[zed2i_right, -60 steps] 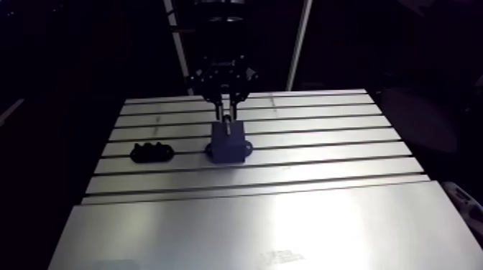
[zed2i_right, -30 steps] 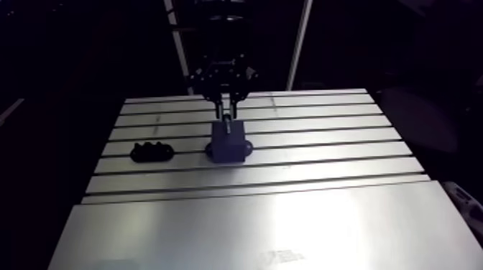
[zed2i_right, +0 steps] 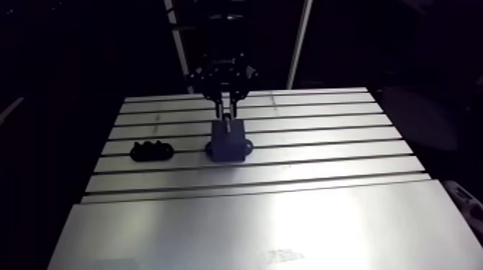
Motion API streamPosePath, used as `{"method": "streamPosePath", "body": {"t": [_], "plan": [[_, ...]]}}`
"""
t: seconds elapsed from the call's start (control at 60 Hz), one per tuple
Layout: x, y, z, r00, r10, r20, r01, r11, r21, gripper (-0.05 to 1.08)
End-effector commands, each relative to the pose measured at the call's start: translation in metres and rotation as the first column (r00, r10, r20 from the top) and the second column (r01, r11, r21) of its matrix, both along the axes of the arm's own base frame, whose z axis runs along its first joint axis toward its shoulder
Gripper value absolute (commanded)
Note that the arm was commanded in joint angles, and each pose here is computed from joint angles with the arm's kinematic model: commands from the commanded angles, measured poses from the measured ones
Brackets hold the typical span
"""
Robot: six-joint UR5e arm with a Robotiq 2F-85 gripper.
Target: Pick up the M10 bolt and insert it into the hole until fully seated.
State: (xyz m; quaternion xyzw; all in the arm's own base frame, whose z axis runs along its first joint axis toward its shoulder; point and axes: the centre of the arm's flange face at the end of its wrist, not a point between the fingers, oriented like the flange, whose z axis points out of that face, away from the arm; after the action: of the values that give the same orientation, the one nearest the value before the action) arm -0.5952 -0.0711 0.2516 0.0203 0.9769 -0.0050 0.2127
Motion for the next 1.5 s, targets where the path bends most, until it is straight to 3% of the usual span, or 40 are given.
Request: {"method": "streamPosePath", "body": {"t": [0.017, 1.367, 1.5], "plan": [[-0.0005, 0.0001, 0.0002, 1.000, 0.000, -0.001, 0.000, 1.000, 0.000, 1.08], [0.0038, -0.0004, -0.0092, 1.000, -0.003, 0.018, 0.003, 1.000, -0.001, 1.08], [0.0033, -0.0003, -0.0086, 1.000, -0.003, 0.016, 0.003, 1.000, 0.000, 1.04]]}}
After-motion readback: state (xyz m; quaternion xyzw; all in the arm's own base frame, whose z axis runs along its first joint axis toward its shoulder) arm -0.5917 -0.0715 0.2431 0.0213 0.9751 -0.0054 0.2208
